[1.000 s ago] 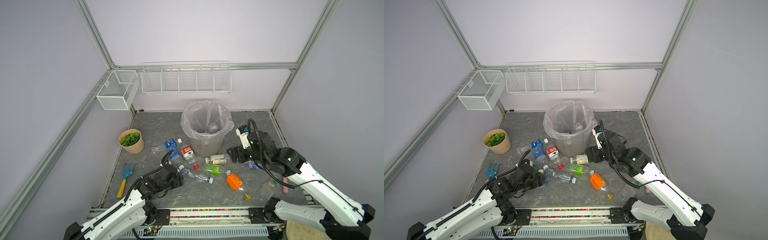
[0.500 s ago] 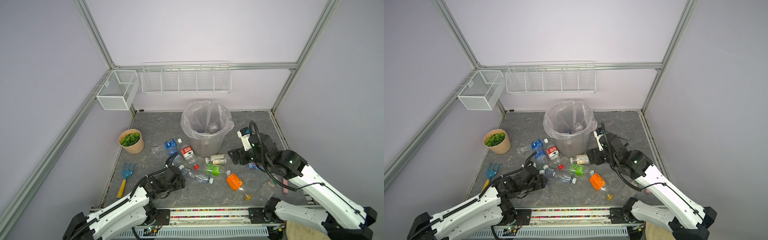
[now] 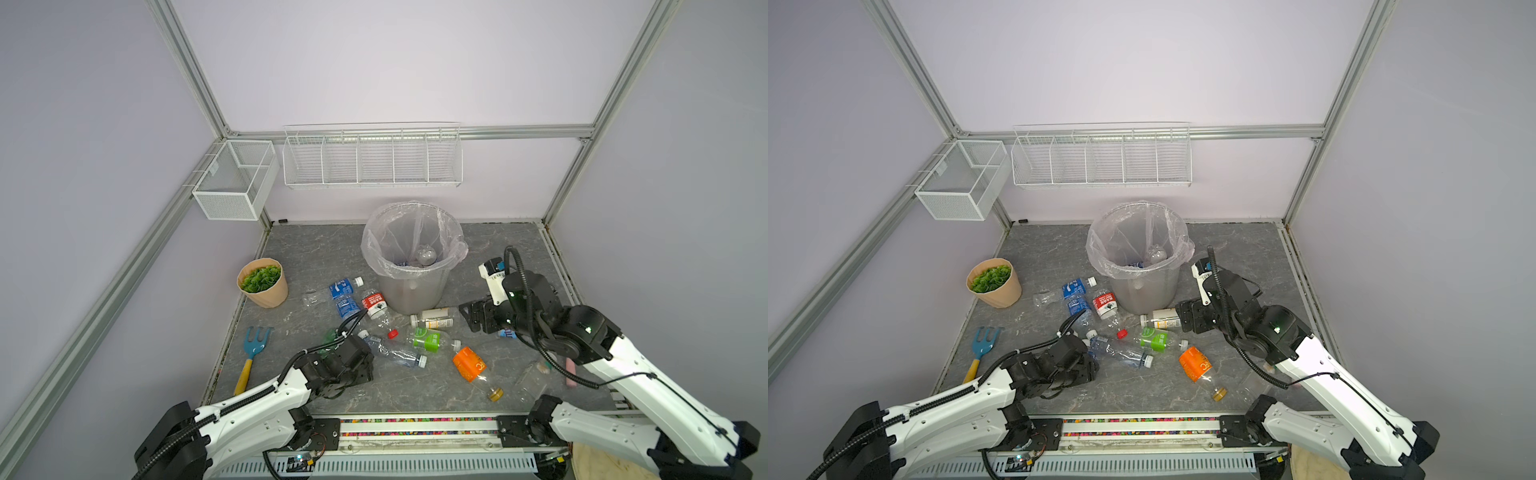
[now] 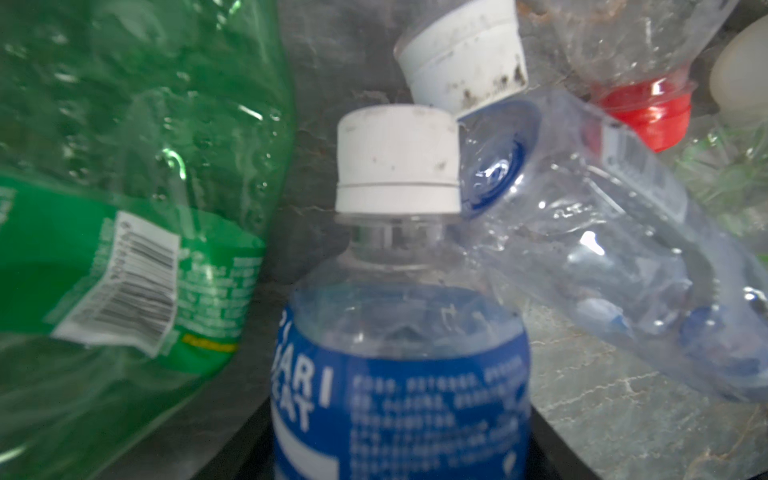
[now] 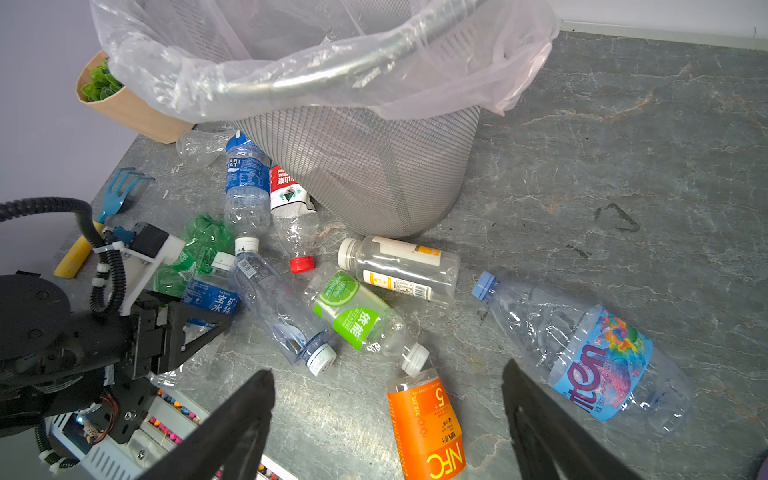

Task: Throw the plastic bottles in the bin
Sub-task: 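Lower the left gripper and grasp the Pocari Sweat bottle by its middle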

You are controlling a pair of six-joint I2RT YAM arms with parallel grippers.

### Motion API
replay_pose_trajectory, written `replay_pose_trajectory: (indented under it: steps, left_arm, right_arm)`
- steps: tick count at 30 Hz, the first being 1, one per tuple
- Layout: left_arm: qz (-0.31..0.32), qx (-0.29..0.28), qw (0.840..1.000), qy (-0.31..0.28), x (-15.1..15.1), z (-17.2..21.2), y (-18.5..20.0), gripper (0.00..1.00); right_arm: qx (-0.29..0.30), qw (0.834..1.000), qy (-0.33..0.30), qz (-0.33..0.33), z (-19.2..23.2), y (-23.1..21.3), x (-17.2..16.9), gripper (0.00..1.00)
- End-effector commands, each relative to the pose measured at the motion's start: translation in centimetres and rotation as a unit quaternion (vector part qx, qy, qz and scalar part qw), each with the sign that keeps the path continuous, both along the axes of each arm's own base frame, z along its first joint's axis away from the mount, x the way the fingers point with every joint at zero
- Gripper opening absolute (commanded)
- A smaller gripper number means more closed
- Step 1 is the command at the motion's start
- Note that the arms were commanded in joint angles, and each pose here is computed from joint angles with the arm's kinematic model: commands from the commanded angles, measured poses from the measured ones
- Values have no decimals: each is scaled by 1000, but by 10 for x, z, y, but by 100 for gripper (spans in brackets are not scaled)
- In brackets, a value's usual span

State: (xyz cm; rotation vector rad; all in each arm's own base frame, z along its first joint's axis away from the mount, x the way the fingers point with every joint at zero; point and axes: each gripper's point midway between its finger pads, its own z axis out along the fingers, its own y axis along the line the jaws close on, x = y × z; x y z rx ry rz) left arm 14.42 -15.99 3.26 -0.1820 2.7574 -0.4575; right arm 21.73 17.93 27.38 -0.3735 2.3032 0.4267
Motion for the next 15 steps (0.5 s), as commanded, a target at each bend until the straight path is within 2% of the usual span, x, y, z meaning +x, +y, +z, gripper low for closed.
replay_pose_trajectory:
  steps: [1, 6, 10, 15]
  left_arm:
    - [11, -4, 1000, -5, 1, 2, 0, 60]
    - [23, -16, 999, -41, 9, 27, 3, 39]
    - [37, -36, 995, -84, 18, 59, 6, 33]
    - [43, -87, 985, -145, 28, 114, 4, 29]
  right_arm:
    - [4, 1000, -3, -11, -1, -6, -2, 88]
    - [6, 1000, -3, -14, -2, -9, -4, 88]
    - [6, 1000, -3, -15, -3, -10, -5, 88]
    - [6, 1000, -3, -16, -5, -13, -7, 88]
